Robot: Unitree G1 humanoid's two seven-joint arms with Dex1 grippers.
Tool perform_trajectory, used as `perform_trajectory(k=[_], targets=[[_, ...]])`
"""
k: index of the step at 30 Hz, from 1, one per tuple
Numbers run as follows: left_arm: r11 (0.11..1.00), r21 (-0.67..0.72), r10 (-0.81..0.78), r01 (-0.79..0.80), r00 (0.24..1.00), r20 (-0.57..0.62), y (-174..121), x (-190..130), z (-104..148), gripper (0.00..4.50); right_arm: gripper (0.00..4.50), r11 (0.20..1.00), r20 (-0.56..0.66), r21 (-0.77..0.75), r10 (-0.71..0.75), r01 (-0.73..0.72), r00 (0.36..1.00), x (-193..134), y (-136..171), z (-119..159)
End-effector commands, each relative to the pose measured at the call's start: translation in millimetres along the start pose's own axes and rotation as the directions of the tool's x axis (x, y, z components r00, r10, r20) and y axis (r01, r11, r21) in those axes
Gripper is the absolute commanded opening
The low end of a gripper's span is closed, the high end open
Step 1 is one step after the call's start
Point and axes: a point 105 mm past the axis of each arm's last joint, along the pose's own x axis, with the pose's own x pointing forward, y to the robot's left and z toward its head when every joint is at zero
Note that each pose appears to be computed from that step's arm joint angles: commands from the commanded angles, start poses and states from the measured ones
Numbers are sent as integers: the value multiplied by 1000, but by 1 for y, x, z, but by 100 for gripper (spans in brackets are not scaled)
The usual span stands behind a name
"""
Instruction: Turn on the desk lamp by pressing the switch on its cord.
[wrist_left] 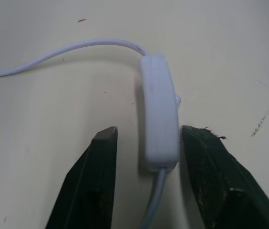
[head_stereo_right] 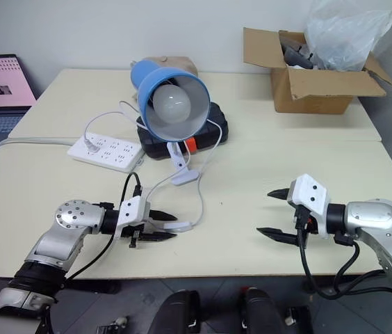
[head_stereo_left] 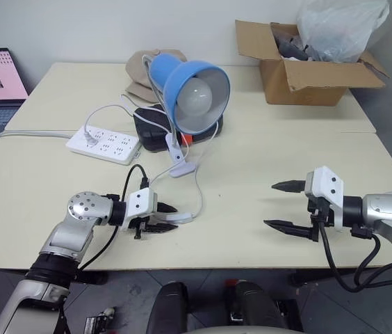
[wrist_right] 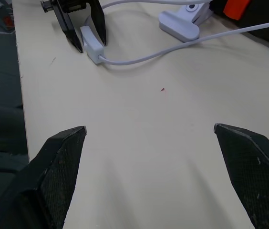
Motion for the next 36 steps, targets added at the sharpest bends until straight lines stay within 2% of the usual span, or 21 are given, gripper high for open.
perform_trajectory(k=[1,4,5,10,14,17,21,27,31,36], targets=[[1000,23,-1,1,1000,-19,2,0,-1,113,450,999,28,-50,-15,17,999,-6,-3,14],[1000,24,-2,2,1000,-17,2,0,-1,47,450,998,31,-55,-17,18,999,-7,-4,15],[1000,24,-3,3,1000,-17,2,0,-1,45,450,998,31,-56,-16,18,999,-6,-4,15],[998,60,-17,17,1000,-8,3,-1,9,43,450,998,34,-62,-22,24,999,-7,-5,16],[995,98,-23,19,999,40,11,7,32,43,450,999,75,-46,-22,26,997,-5,-6,29],[996,90,-32,26,997,69,17,15,45,43,450,1000,56,-9,-20,21,998,-2,-6,33],[993,100,-66,58,994,83,21,29,58,43,450,1000,77,-9,-11,11,997,10,-8,46],[994,111,9,-21,994,111,45,47,91,43,450,998,112,-63,35,-28,993,34,-3,58],[990,135,20,-38,991,131,49,57,109,43,450,993,114,-95,74,-64,991,49,2,63],[988,155,7,-27,992,123,46,59,113,43,450,990,98,-125,78,-65,992,64,-2,63]])
